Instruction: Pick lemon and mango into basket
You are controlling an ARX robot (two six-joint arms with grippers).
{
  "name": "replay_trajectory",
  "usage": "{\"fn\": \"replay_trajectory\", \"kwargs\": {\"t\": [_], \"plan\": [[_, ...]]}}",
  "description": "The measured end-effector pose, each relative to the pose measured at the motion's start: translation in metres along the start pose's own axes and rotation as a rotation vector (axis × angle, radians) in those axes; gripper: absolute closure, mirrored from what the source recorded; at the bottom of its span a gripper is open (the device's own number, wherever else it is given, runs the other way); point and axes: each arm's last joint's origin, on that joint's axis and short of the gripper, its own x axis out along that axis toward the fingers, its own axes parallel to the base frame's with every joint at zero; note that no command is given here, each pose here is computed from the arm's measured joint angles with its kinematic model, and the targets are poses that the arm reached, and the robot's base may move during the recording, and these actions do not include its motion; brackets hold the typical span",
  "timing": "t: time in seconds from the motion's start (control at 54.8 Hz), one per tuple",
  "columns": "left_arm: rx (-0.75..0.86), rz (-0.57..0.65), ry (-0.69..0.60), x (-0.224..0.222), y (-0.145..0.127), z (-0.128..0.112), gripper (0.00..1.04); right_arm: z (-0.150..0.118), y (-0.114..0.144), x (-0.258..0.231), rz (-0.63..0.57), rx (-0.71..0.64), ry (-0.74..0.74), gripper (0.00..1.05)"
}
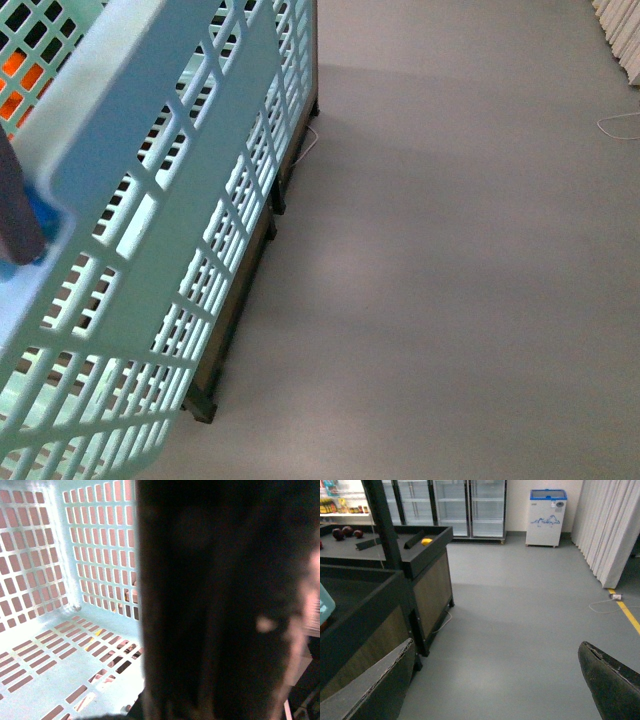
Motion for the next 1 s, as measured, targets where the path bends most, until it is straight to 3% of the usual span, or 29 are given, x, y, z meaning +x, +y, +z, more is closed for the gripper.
{"fn": "replay_trajectory", "kwargs": {"t": [1.003], "plan": [[-0.002,-0.002,0.006,-0.0003,-0.0006,-0.0002,1.01,0.0000,0.0000,0.0000,-0.001,0.000,0.000,0.09]]}}
